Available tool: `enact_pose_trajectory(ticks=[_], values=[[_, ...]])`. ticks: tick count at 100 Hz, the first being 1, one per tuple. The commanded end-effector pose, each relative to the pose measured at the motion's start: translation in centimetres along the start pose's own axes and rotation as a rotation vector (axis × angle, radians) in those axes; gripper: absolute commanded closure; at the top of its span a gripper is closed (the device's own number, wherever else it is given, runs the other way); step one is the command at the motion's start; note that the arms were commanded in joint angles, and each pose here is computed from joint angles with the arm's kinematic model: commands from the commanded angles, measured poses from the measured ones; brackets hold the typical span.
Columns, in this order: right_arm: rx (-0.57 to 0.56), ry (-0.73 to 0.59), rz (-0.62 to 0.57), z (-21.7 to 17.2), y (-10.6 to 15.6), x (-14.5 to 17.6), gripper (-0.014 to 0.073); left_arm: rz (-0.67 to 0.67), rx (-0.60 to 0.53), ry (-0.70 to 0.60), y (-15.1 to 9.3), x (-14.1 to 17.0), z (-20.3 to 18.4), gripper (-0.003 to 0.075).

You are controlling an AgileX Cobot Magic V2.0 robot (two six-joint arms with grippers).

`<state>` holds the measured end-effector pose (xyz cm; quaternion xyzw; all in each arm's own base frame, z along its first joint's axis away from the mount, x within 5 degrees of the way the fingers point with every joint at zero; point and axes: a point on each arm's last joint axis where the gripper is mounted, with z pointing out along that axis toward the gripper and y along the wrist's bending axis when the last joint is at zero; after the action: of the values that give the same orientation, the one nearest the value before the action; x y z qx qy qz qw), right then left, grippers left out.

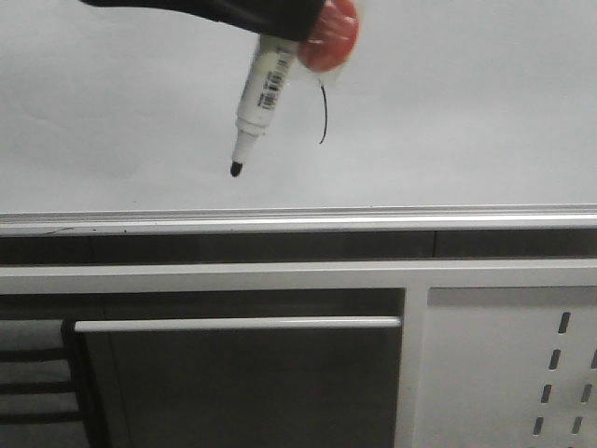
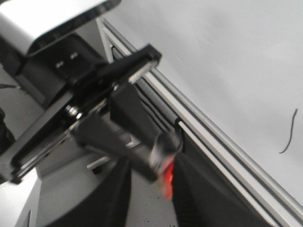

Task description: Write number 1 on whiteboard

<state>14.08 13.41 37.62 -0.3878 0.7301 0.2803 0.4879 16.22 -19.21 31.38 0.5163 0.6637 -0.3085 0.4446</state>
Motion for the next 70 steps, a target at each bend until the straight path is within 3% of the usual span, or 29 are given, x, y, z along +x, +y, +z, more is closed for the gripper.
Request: enact_pose_trajectory(ticks=[1,12,27,51,70], values=[[0.094,-0.1,0.026,-1.2,-0.8,-1.7,0.0335,-0.053,-0.117,-0.09,0.6,-1.6,-1.4,0.0741],[0.168,-0.111,0.058,-2.2,-2.0,-1.6,0.0335,-0.104,-0.238,-0.119,1.0,-0.9,-2.3,0.0741],[0.238,-0.114,0.109,-3.1,-3.2,-1.4,0.0335,-0.199,-0.483,-0.158,2.5,0.1,-3.6,0.0741],[0.238,-0.116,0.117,-3.1,-3.3,-1.4,0.0335,-0.249,-0.749,-0.166,4.6,0.5,-4.7,0.0741],[0.251,-0.13,0.116,-3.2,-3.4,-1.5,0.0335,-0.235,-0.795,-0.129,5.4,0.9,-4.1,0.0741]])
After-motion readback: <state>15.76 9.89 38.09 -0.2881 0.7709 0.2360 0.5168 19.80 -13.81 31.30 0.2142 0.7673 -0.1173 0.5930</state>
